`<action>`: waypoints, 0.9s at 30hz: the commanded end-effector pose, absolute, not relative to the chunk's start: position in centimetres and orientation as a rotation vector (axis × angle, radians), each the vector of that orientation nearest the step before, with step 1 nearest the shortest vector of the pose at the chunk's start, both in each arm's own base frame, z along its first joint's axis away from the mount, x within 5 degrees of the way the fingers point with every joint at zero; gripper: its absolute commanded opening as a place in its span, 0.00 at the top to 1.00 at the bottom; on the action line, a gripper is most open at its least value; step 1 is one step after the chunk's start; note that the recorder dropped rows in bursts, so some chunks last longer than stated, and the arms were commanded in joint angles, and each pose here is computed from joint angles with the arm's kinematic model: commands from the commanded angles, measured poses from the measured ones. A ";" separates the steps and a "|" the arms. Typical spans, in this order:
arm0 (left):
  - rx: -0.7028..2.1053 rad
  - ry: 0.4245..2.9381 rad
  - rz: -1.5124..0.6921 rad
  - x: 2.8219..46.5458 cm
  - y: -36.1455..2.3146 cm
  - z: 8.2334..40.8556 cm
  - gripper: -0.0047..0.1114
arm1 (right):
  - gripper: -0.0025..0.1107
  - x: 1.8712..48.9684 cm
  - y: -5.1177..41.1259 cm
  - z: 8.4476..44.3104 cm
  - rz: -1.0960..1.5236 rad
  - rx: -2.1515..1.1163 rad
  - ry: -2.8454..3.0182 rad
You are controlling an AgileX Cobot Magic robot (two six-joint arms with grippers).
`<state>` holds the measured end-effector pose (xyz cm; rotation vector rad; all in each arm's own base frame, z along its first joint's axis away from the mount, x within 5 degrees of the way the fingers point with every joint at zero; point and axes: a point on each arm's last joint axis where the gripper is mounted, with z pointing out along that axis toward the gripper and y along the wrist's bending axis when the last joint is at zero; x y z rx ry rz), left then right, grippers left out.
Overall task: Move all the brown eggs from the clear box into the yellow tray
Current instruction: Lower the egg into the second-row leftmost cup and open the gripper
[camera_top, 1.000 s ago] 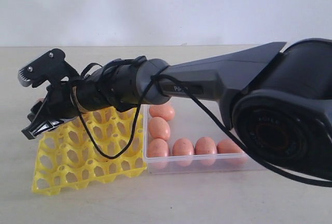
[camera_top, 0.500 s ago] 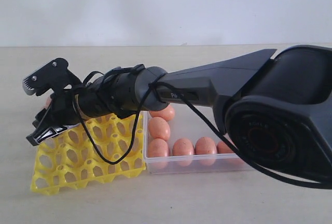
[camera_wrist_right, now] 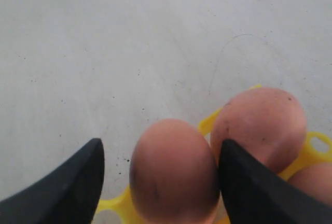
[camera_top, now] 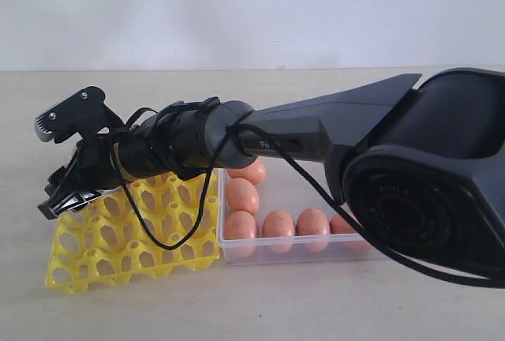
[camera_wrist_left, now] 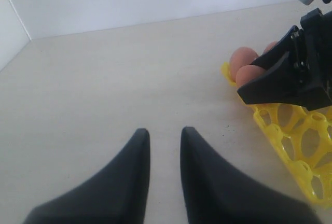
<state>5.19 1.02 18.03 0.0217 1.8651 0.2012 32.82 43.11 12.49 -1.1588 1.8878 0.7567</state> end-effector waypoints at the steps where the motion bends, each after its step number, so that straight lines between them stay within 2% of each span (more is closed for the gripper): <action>1: 0.025 1.860 0.193 5.2 1.0 18.0 0.77 | 0.43 33.1 43.0 13.3 0.749 -1.135 1.879; 7: 0.025 1.860 0.193 5.2 1.0 18.0 0.77 | 0.43 33.0 43.0 14.2 0.786 -1.107 1.888; 16: 0.025 1.860 0.193 5.2 1.0 18.0 0.77 | 0.43 33.5 42.5 17.8 0.719 -1.029 1.826; 22: 0.025 1.860 0.193 5.2 1.0 18.0 0.77 | 0.43 32.8 42.1 22.5 0.783 -1.012 1.748; 24: 0.025 1.860 0.193 5.2 1.0 18.0 0.77 | 0.49 32.2 41.8 25.2 0.833 -0.986 1.716; 27: 0.025 1.860 0.193 5.2 1.0 18.0 0.77 | 0.72 31.5 41.0 28.7 0.865 -0.967 1.654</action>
